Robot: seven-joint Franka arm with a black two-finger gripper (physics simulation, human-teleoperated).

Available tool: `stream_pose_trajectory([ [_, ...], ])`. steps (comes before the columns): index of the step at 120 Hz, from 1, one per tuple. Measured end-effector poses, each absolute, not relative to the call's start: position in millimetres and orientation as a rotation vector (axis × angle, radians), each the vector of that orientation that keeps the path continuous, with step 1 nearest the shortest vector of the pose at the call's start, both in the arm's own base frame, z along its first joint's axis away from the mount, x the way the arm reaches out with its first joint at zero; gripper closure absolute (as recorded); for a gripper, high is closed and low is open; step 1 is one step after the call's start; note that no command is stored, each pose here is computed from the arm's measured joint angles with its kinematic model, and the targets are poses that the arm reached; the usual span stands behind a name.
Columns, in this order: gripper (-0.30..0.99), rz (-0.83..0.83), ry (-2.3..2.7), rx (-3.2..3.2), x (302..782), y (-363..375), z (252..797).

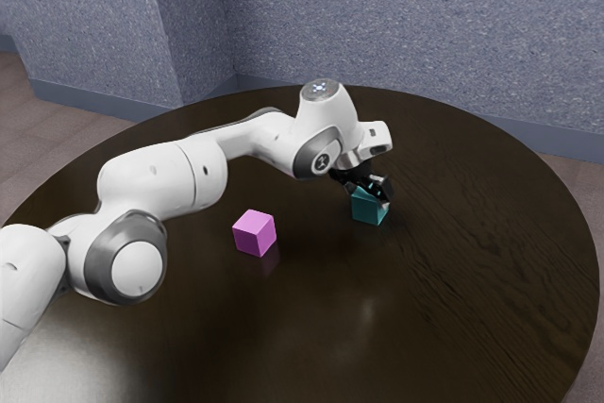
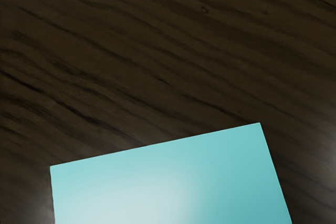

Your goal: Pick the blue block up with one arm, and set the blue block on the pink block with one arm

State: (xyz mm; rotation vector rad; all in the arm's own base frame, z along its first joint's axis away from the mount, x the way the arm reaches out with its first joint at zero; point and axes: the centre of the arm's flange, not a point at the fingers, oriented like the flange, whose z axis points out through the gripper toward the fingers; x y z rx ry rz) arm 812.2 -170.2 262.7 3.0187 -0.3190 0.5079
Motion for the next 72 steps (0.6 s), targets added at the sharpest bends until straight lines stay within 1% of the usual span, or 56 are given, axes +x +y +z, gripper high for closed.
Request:
stream_pose_trajectory([
  [12,0.01,0.507,-0.324,3.019,812.2,-170.1,261.7],
  [72,0.21,0.503,-0.329,3.015,812.4,-167.9,257.1],
])
